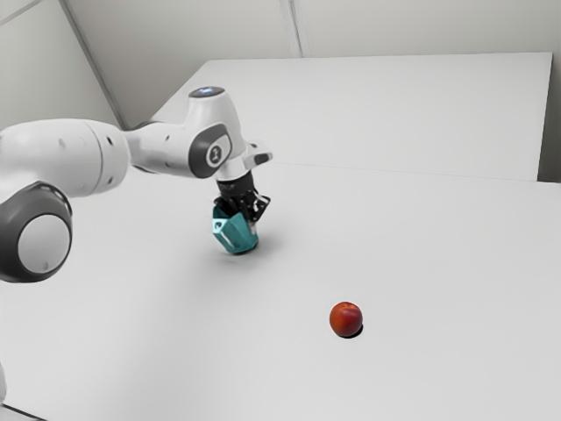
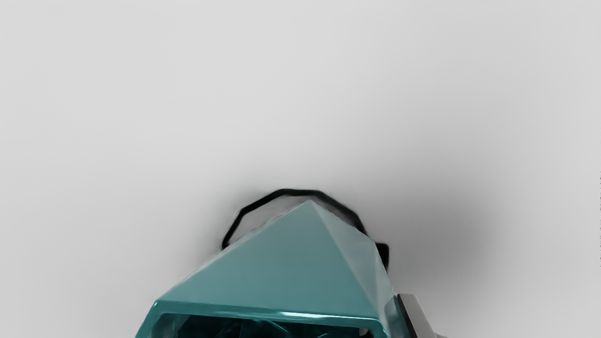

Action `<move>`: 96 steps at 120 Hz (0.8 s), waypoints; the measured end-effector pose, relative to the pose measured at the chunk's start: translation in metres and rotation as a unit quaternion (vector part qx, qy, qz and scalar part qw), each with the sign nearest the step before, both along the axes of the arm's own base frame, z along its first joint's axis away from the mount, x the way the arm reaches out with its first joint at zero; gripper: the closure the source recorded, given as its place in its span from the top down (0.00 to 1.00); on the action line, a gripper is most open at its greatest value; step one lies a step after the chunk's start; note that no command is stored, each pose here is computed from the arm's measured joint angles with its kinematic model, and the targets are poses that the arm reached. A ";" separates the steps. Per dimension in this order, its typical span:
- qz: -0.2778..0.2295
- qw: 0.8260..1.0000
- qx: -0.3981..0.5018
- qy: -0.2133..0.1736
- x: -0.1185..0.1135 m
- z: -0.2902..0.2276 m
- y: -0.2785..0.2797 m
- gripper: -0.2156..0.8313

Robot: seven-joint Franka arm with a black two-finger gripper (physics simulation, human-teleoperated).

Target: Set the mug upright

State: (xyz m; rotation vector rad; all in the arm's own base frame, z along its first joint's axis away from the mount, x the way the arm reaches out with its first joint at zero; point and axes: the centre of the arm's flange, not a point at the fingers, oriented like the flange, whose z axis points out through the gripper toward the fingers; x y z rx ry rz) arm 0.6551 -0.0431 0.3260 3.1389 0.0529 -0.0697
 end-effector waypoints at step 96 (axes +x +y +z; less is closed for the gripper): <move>0.054 0.994 -0.015 -0.094 0.004 0.253 -0.010 0.78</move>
